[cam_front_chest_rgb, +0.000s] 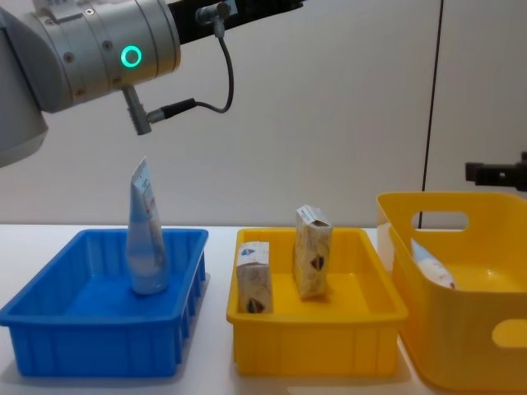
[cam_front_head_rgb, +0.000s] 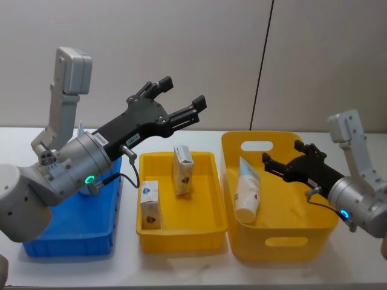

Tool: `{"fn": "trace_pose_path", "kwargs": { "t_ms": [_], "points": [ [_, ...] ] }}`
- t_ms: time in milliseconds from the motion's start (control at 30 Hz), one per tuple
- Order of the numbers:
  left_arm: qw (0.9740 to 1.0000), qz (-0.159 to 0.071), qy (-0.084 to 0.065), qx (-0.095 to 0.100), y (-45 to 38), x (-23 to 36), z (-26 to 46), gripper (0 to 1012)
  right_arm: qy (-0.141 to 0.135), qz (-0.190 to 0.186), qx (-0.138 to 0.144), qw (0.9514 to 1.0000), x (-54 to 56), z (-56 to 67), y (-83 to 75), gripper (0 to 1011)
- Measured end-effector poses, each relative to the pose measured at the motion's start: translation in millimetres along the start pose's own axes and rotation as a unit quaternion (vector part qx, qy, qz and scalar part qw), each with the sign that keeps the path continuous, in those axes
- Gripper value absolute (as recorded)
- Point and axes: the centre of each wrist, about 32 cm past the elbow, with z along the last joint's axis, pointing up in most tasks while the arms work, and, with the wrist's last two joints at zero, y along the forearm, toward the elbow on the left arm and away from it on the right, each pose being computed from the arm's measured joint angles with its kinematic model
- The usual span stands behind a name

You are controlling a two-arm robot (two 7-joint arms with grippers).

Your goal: Bimanual collaborative sorting of washing and personal care products

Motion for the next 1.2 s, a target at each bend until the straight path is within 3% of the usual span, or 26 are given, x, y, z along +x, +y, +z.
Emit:
{"fn": "trace_pose_path", "kwargs": {
  "t_ms": [600,1200],
  "points": [
    [1.0,0.0,0.0,0.0,0.0,0.0,0.0,1001,-0.003,0.034,0.02,0.9992,-32.2,18.6,8.6,1002],
    [1.0,0.0,0.0,0.0,0.0,0.0,0.0,1001,0.006,0.073,0.018,0.9972,-62.9,15.4,21.6,1002]
  ]
}}
